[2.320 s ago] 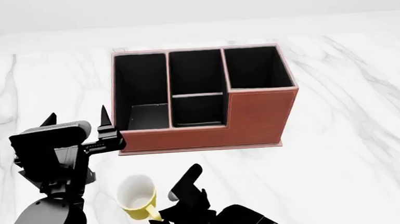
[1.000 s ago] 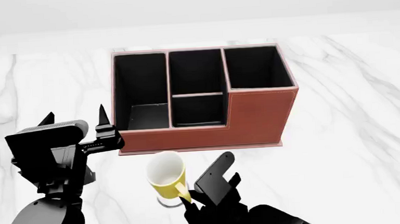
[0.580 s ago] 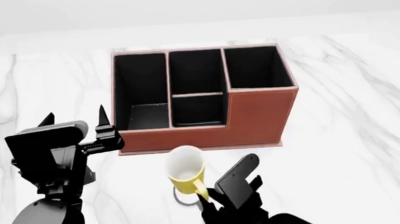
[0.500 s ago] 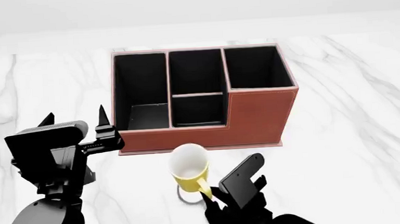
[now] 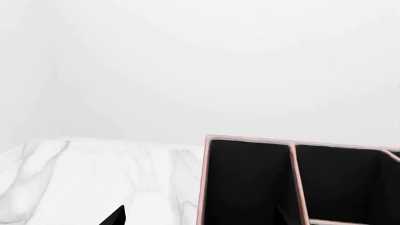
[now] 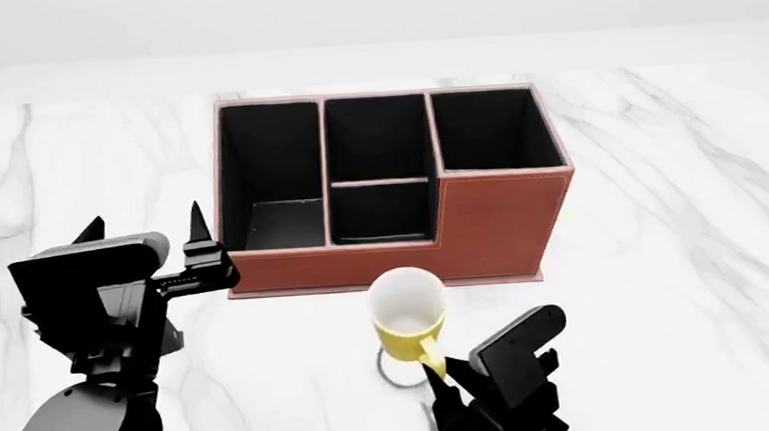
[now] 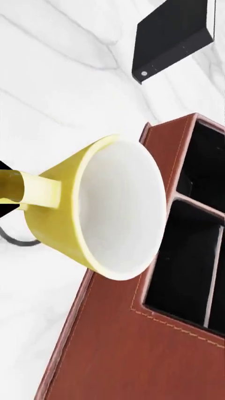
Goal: Pick up the yellow and white mug and place it to the right of the caddy.
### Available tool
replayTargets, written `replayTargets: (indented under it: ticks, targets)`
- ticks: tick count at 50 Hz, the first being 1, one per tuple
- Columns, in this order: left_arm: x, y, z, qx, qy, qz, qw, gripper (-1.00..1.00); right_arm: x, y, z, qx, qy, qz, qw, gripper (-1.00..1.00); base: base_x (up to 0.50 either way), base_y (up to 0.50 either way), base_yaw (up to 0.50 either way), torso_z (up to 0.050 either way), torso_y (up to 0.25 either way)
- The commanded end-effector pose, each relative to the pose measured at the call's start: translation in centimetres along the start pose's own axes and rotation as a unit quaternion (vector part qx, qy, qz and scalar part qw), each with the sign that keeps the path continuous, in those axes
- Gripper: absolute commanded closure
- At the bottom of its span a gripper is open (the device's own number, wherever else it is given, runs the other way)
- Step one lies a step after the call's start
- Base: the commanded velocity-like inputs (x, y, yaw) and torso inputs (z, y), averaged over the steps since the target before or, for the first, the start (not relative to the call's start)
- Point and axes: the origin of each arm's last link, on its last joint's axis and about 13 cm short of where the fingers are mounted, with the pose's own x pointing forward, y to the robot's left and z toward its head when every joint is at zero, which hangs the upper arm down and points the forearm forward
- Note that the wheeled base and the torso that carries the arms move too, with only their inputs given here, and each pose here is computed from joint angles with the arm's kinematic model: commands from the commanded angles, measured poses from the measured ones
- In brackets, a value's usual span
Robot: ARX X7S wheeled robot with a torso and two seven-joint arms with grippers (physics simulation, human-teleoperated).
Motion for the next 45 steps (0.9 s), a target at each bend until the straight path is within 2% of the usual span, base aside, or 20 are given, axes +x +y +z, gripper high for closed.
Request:
replayTargets:
  ticks: [1,45]
  targets:
    - [0.0,0.0,0.0,0.000,0.000,0.000,1.000,-1.00,-1.2,-0.4,-0.4,0.013,-0.010,-0.023,1.000,1.00,0.00,0.00,0.00,0.000,0.000]
    - [0.0,0.0,0.1,0.000,-0.001,-0.001,1.000,-1.00,-4.9,-2.9,-1.3,0.061,-0.048,-0.129,0.989,1.00,0.00,0.00,0.00,0.000,0.000]
